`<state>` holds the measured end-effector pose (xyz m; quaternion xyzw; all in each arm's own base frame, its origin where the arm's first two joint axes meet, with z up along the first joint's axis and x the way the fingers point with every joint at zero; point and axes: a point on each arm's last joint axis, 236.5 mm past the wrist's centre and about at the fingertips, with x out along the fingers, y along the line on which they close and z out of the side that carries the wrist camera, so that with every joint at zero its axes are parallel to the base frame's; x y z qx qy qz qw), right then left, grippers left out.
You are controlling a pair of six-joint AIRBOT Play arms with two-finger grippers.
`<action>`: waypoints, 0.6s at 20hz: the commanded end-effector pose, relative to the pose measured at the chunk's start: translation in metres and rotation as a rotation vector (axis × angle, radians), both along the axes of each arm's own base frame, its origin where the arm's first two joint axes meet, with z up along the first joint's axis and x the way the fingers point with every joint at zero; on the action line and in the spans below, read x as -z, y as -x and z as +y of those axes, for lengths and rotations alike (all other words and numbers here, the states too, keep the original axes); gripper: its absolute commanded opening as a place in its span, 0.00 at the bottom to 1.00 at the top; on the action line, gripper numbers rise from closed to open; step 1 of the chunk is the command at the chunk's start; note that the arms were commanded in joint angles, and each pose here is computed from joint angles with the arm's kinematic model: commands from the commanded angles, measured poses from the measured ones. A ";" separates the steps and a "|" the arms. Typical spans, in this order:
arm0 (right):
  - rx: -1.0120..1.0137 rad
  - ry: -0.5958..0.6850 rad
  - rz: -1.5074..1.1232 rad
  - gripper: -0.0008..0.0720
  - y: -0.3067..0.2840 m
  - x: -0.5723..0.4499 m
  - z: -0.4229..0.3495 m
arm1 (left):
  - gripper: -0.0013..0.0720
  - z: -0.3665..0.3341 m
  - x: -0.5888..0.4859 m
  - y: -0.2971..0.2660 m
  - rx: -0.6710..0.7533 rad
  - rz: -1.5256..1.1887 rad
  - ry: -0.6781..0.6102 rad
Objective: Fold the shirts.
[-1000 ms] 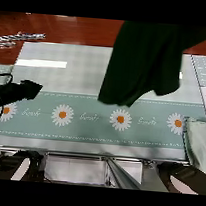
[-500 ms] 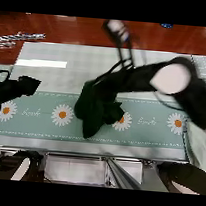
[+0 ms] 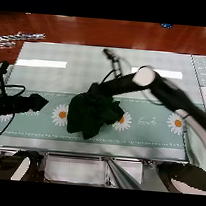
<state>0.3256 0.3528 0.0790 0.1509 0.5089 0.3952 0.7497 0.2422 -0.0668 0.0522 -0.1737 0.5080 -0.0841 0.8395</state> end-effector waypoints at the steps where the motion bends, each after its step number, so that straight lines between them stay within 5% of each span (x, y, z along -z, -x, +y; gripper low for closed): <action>1: 0.211 0.088 -0.102 0.57 -0.048 -0.045 -0.122 | 0.71 0.016 0.013 -0.003 -0.067 0.063 0.034; 4: 0.416 0.299 -0.061 0.57 -0.036 -0.027 -0.231 | 0.71 -0.023 0.010 -0.025 0.006 0.079 0.305; 8: 0.426 0.357 0.107 0.57 0.032 0.039 -0.252 | 0.71 -0.080 0.017 -0.054 0.190 0.124 0.667; 12: 0.416 0.310 0.294 0.57 0.097 0.099 -0.239 | 0.71 -0.120 0.071 -0.038 0.367 0.347 0.660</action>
